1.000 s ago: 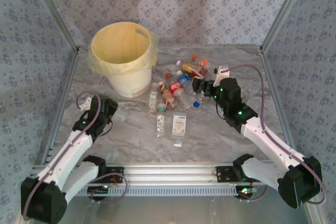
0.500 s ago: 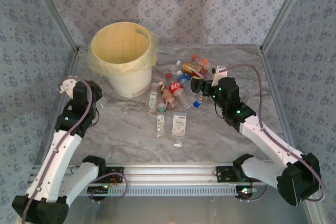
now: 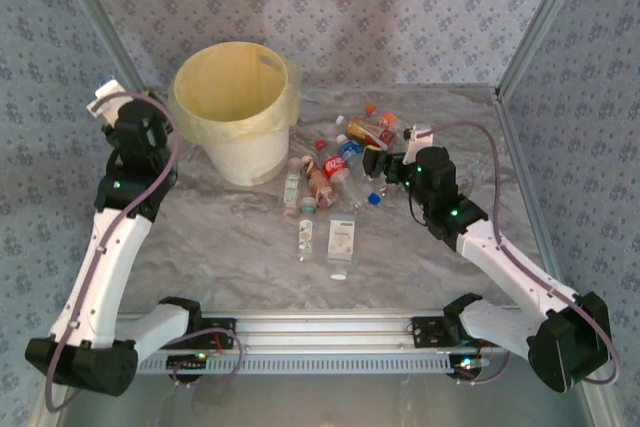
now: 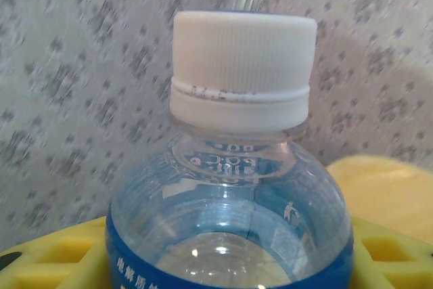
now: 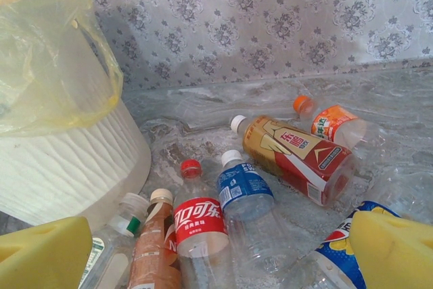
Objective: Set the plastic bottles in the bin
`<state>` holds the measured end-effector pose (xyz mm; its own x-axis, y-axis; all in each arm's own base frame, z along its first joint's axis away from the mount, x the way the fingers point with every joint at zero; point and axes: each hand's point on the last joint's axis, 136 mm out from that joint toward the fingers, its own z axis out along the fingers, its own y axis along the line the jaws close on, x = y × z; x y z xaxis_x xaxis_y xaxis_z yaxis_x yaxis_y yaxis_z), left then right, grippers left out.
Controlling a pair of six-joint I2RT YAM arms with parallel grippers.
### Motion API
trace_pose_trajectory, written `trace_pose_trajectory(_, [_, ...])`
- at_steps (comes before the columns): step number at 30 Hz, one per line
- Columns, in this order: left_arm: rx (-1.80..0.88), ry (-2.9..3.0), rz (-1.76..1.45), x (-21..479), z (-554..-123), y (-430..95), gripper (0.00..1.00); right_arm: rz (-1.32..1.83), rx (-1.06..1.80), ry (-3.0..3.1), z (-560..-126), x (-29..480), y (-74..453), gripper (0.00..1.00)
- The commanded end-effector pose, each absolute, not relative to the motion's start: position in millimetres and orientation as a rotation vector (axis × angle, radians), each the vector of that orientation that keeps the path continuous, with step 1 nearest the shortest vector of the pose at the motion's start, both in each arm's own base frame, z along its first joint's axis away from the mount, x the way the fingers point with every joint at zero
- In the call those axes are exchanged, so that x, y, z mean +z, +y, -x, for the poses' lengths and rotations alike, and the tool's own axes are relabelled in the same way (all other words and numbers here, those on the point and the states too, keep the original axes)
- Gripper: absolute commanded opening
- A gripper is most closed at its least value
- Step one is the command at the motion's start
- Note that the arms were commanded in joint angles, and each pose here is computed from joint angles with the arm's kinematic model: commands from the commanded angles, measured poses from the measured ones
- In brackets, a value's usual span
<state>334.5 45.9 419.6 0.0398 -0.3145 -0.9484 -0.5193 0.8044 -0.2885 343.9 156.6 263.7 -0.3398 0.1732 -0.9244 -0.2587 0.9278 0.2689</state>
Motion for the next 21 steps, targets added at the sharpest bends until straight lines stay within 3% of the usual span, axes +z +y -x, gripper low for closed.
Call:
trace_pose_trajectory(1, [0.083,1.432,0.614,475,-345,36,0.57,0.076,0.44,1.822,-344,286,158,1.0])
trace_pose_trajectory(10, [-0.146,1.423,0.431,500,-399,-15,0.57,0.074,0.428,1.821,-341,287,155,1.0])
trace_pose_trajectory(21, [-0.06,1.683,0.253,449,-473,-46,0.57,0.068,0.401,1.826,-338,285,150,1.0])
